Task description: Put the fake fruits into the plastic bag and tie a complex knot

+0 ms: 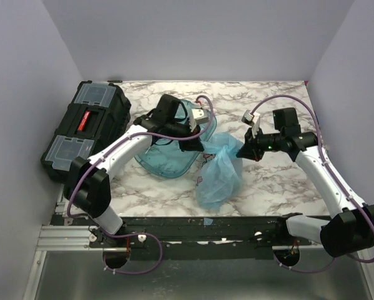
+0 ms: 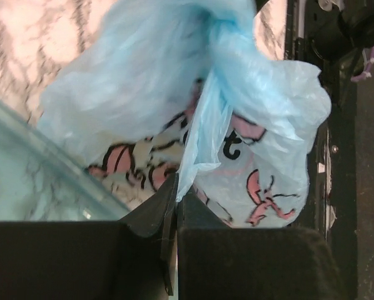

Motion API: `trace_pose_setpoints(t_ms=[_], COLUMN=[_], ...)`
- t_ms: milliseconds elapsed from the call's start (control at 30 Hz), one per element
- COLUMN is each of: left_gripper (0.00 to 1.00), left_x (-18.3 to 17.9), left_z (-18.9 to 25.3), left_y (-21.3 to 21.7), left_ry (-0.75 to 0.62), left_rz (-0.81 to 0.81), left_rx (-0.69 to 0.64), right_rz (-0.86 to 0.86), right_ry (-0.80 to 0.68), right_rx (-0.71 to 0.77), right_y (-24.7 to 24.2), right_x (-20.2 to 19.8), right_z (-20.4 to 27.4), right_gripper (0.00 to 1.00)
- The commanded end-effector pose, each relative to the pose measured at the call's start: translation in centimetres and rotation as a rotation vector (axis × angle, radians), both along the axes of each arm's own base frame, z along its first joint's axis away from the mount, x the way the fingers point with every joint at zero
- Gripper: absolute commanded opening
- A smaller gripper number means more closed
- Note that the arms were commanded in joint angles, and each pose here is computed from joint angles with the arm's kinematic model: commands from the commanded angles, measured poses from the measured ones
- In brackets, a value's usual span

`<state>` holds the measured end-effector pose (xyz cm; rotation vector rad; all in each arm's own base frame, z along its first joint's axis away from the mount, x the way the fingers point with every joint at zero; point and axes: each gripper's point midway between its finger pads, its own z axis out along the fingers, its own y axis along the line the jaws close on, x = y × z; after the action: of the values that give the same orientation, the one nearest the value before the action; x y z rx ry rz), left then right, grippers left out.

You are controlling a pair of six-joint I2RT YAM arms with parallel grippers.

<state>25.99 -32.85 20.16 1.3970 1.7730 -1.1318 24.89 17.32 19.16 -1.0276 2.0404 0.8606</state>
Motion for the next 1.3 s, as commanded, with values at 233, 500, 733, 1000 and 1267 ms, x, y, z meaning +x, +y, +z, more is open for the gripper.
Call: trace_pose_setpoints(t_ms=[233,500,733,1000,1267], left_gripper=[0.00,0.00,0.00,0.00,0.00], left_x=[3.7,4.6,4.1,4.0,4.0], left_z=[-2.2,-4.5,-2.8,-2.8,-2.3], left_y=[8.3,11.0,9.9,9.0,8.5], left_ry=[0.036,0.052,0.081,0.105,0.106], left_rz=[0.283,0.379,0.357,0.352,0.346], left_rx=[0.092,0.153,0.087,0.076,0.067], right_rz=[-0.071,-0.047,-0.048,-0.050,-0.081], right_ry=[-0.103,-0.031,0.040,0.092,-0.005], right_rx=[-0.297,-0.170,-0.057,0.035,-0.026], right_y=[-8.6,-9.3,-7.6,-0.9,1.0], right_x=[1.3,1.8,1.2,-0.1,2.0], right_z=[-1.5,1.8,2.2,-0.1,-2.9], right_gripper=[0.01,0.01,0.08,0.47,0.61])
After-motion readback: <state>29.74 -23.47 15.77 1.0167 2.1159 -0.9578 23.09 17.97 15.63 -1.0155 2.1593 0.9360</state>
